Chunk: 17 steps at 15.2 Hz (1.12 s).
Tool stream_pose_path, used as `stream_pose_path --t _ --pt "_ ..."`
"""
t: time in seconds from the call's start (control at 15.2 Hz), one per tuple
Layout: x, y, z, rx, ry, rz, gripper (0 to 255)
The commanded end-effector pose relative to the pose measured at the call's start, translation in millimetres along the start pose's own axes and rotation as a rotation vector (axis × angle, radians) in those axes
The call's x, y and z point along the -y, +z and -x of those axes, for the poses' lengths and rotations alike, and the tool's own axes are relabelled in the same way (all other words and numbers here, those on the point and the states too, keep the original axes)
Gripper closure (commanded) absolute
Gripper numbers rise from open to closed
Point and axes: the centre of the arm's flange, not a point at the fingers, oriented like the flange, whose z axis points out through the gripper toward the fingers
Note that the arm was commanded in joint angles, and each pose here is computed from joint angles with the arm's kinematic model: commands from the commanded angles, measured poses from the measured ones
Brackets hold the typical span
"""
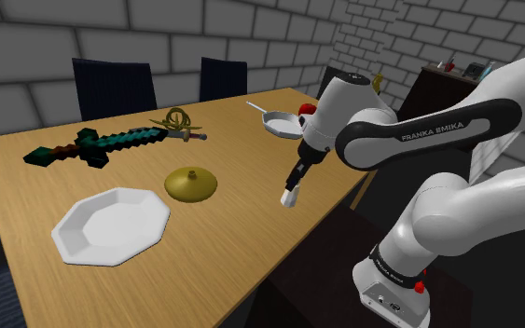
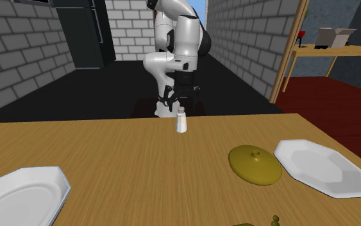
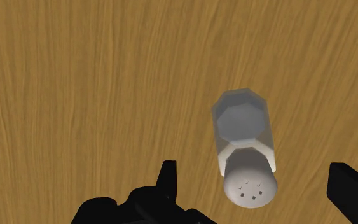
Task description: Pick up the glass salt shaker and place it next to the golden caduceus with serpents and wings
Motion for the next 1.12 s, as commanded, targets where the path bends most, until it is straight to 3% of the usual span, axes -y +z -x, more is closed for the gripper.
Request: stream_pose_path --t 0.0,0.07,0.66,1.06 --pt "0.0 0.0 0.0 0.000 0.000 0.000 0" --pt "0.0 0.0 0.0 0.000 0.000 0.000 255" --pt "0.0 0.0 0.0 0.000 0.000 0.000 255" --pt "-3.6 -31.0 -4.8 0.000 0.000 0.000 255"
